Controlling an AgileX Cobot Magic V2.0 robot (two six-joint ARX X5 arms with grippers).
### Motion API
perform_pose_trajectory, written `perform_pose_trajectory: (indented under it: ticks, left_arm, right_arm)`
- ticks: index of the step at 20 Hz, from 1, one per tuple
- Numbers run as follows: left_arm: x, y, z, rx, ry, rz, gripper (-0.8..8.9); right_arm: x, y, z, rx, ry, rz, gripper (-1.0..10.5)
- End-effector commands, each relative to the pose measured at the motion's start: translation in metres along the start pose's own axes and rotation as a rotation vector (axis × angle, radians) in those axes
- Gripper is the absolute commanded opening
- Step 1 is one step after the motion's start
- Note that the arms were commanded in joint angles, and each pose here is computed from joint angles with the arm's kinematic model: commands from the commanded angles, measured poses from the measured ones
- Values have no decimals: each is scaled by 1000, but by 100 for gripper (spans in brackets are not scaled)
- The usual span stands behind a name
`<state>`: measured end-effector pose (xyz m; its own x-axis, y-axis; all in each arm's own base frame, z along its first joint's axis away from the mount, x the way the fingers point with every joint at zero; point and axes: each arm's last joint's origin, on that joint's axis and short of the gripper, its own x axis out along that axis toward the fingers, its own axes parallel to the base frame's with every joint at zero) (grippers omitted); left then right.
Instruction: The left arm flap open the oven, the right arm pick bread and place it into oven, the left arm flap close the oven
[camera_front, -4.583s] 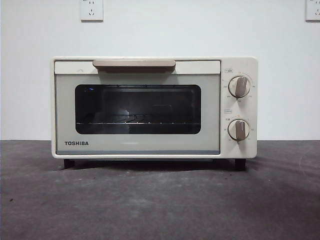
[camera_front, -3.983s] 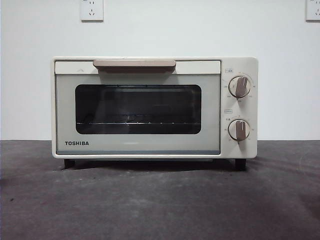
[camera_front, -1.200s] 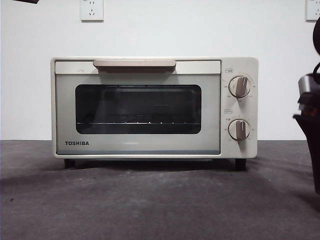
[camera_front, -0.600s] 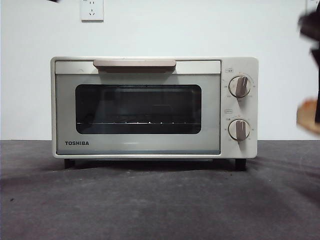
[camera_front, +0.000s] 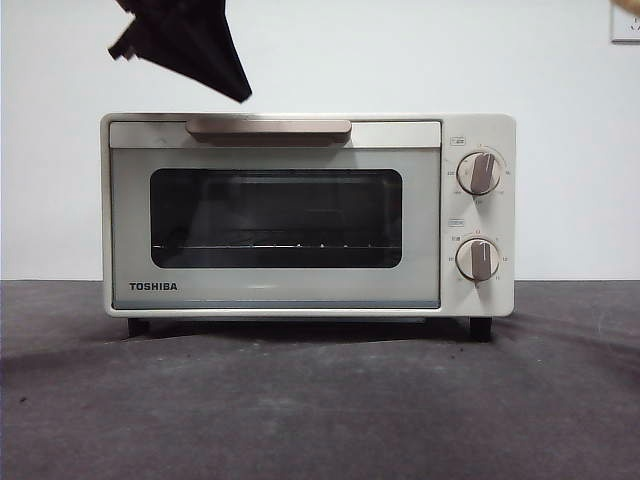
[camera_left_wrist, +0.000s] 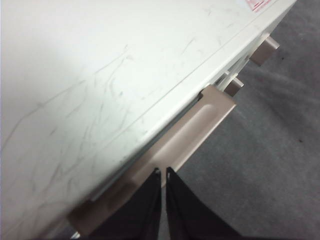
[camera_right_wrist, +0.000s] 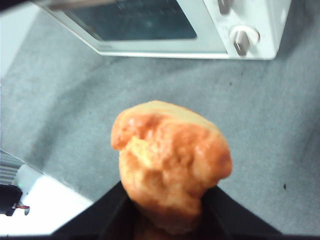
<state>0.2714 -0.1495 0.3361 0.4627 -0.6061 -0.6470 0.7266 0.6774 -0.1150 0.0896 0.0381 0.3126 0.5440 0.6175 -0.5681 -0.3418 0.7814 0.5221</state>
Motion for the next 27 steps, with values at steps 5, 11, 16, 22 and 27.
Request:
perform_pose_trajectory:
  ticks: [5, 11, 16, 22, 27]
  left_arm:
    - [15, 4, 6, 62, 1, -2, 16]
    - [32, 9, -1, 49, 66, -10, 16]
    - [29, 0, -6, 42, 132, -37, 16]
    - [17, -16, -11, 59, 184, -71, 16]
    - [13, -23, -30, 52, 200, -79, 16]
  right_arm:
    - [-11, 6, -2, 5, -39, 26, 133]
    - [-11, 7, -2, 18, -25, 62, 133]
    - [-12, 9, 1, 2, -53, 75, 133]
    - [-12, 9, 1, 3, -50, 81, 133]
    - [-12, 9, 1, 7, -46, 83, 133]
